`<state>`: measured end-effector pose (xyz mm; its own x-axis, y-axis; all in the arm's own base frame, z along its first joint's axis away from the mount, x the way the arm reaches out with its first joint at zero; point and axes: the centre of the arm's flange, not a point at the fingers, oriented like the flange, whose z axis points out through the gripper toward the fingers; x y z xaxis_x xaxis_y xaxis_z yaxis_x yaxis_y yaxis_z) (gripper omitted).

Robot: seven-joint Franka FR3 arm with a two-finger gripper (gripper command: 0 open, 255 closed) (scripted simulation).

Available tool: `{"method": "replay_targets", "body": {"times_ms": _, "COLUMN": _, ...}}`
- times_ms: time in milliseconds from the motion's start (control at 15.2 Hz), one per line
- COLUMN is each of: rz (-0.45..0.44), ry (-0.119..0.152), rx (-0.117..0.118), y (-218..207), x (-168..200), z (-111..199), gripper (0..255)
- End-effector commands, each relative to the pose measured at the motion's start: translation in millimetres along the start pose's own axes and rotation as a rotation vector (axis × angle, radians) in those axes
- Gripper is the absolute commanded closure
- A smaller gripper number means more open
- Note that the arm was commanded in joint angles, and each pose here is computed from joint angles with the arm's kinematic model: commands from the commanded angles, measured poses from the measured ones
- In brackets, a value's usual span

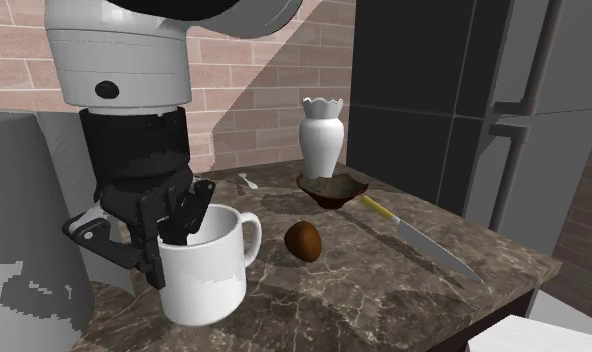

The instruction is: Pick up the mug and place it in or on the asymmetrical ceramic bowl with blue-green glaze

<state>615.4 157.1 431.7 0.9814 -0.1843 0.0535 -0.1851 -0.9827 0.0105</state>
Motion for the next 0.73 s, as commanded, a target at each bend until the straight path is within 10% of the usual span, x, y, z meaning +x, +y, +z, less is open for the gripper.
{"method": "replay_targets", "body": {"times_ms": 0, "rz": 0.0, "ry": 0.0, "rx": 0.0, "y": 0, "x": 1, "z": -10, "gripper": 255}}
{"method": "replay_targets", "body": {"times_ms": 660, "rz": 0.0, "ry": 0.0, "rx": 0.0, "y": 1, "x": 3, "z": -63, "gripper": 255}}
